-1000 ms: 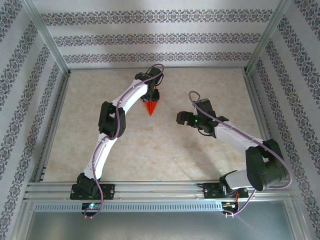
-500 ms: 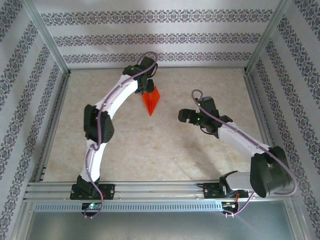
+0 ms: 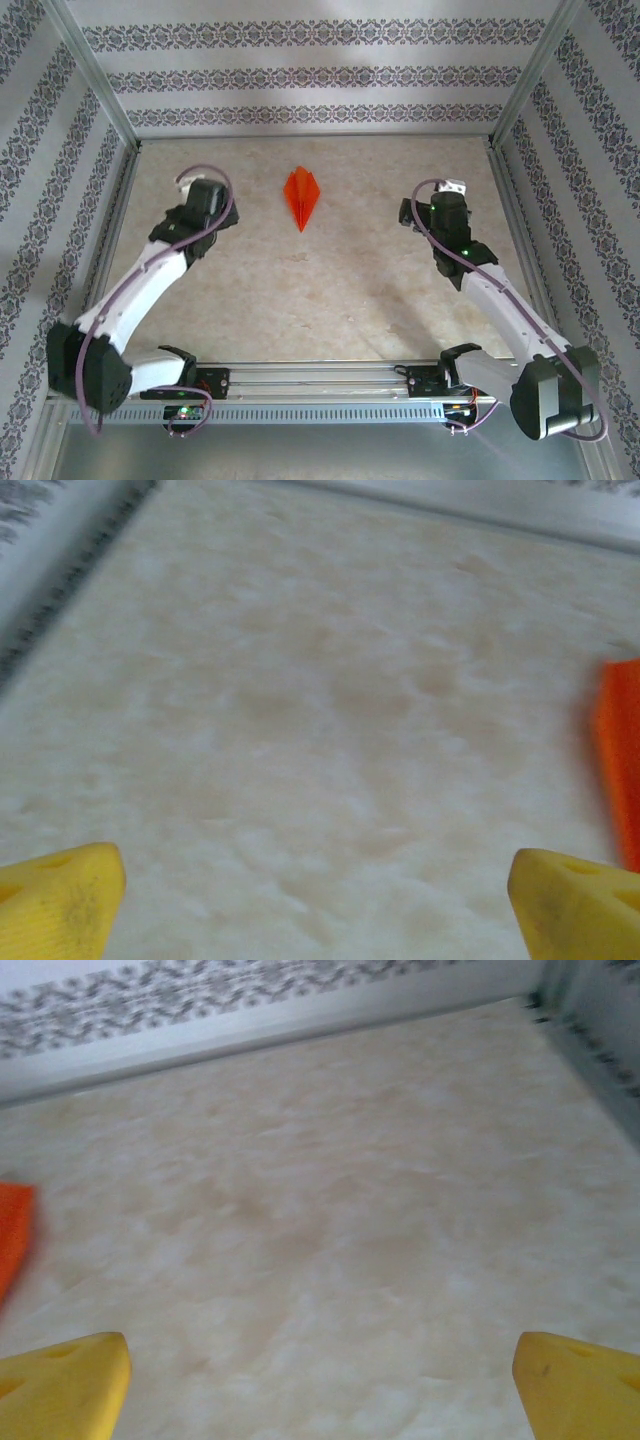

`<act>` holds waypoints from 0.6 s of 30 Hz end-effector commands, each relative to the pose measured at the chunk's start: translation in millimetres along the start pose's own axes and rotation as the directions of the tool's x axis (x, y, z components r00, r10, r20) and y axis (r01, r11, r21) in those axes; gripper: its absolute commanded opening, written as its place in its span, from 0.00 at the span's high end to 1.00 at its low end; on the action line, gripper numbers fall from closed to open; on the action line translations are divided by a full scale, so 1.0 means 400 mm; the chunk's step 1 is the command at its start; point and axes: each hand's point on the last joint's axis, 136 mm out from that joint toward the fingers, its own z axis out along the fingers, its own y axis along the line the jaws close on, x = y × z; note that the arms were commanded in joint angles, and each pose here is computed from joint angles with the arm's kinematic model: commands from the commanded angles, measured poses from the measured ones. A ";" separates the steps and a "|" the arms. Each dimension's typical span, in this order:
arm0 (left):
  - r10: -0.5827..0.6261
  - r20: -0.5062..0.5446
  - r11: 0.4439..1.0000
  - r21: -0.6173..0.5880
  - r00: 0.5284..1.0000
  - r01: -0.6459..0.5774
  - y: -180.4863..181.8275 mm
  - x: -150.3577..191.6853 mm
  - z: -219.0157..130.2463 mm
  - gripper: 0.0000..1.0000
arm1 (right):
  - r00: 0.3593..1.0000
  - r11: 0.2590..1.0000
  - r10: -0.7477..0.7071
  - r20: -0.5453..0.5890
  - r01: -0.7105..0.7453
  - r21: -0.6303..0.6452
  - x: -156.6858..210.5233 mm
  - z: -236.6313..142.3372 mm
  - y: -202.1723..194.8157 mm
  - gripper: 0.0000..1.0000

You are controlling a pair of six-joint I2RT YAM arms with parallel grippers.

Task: Fold a paper plane with a square sheet of paper (pick it up from the middle)
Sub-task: Reset both arms

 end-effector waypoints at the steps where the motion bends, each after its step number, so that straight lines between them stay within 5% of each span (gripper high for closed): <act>1: -0.037 0.211 0.995 -0.079 0.977 0.055 0.092 -0.039 -0.022 0.00 | 0.996 0.990 -0.013 0.087 0.001 0.139 -0.007 0.001 -0.089 0.02; 11: -0.059 0.277 0.971 -0.208 0.959 0.120 0.259 0.107 0.057 0.01 | 0.981 0.983 -0.108 0.161 0.082 0.163 0.074 0.054 -0.153 0.02; 18: 0.018 0.392 1.000 -0.022 0.920 -0.010 0.173 0.111 0.121 0.01 | 0.965 0.980 -0.199 0.169 0.195 0.040 0.101 0.113 -0.099 0.02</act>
